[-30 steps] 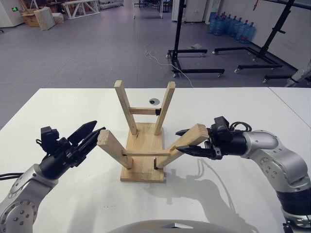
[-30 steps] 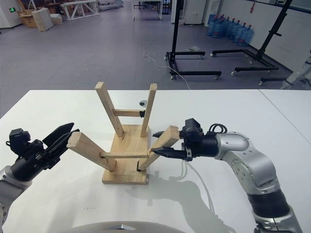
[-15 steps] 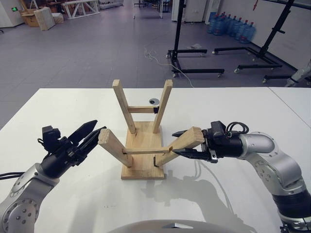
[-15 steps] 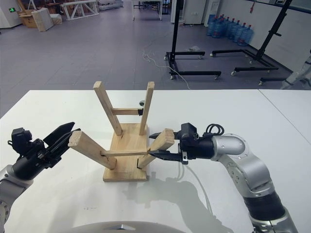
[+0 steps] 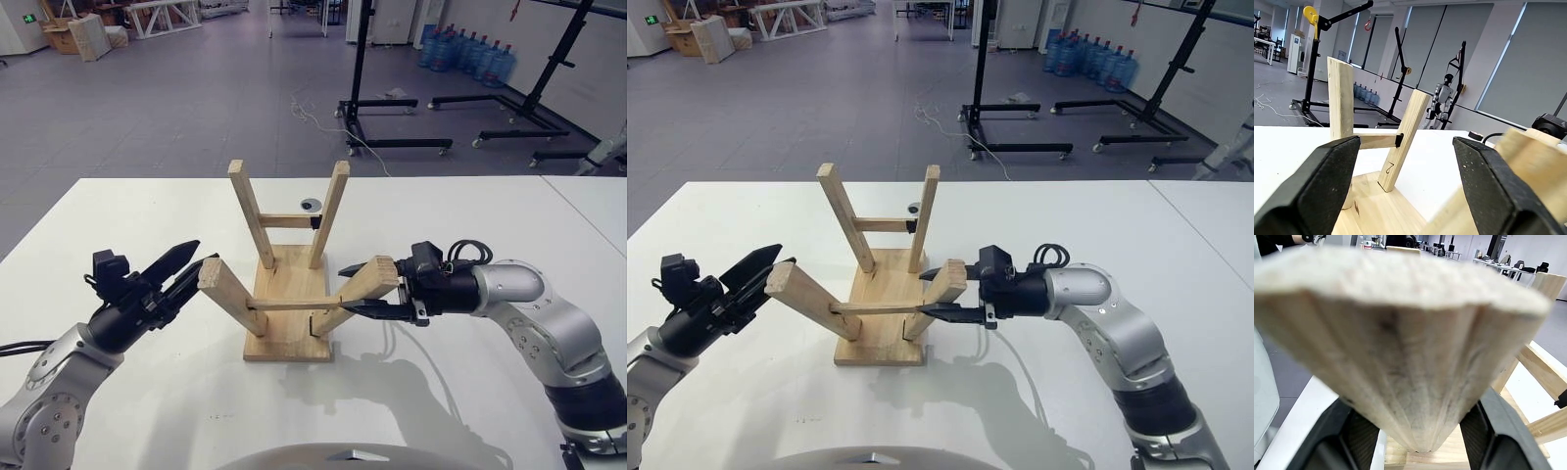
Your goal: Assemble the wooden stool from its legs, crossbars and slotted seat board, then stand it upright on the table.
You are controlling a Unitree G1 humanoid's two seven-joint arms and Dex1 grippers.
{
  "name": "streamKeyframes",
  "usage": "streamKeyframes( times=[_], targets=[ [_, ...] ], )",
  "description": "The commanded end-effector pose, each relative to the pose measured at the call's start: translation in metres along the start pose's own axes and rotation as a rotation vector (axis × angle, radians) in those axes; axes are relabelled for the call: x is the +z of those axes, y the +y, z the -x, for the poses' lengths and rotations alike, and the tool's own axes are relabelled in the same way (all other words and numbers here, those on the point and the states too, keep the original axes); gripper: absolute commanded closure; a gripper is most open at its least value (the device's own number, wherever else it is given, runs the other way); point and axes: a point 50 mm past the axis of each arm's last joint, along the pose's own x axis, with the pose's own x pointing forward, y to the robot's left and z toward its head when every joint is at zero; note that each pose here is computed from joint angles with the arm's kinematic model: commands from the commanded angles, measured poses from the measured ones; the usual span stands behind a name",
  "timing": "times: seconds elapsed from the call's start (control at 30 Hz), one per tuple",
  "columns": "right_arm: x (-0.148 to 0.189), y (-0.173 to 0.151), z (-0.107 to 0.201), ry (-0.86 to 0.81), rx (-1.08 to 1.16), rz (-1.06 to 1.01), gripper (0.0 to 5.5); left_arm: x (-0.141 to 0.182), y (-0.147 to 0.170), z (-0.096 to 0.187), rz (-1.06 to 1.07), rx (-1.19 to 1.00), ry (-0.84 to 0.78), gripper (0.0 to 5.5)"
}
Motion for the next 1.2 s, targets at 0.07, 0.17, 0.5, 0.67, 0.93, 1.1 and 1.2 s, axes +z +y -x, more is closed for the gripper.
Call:
streamKeyframes(
  times=[0.07,0.17,0.5,0.67,0.93,1.1,1.2],
  targets=[
    [0.007,0.001,-0.012,-0.005,0.052,0.010,3.46,-0.007,-0.009,-0.008,0.009,-0.063,0.041,2.05],
    [0.009,0.001,-0.017,0.008,0.055,0.008,3.46,-0.010,-0.011,-0.010,0.008,-0.065,0.048,2.05],
    [0.020,0.002,-0.033,0.067,0.013,0.029,3.46,-0.014,-0.008,-0.006,0.002,0.007,0.022,2.05],
    [0.024,0.003,-0.035,0.065,-0.021,0.043,3.46,-0.049,0.023,0.025,0.043,0.198,0.217,2.05],
    [0.026,-0.003,-0.033,0.058,-0.032,0.043,3.46,-0.097,0.047,0.022,0.111,0.286,0.463,2.05],
    [0.027,-0.008,-0.034,0.064,-0.003,0.052,3.46,-0.119,0.055,0.005,0.058,0.285,0.554,2.05],
    [0.027,-0.010,-0.035,0.065,0.010,0.051,3.46,-0.127,0.053,0.001,0.029,0.278,0.592,2.05]
  ],
)
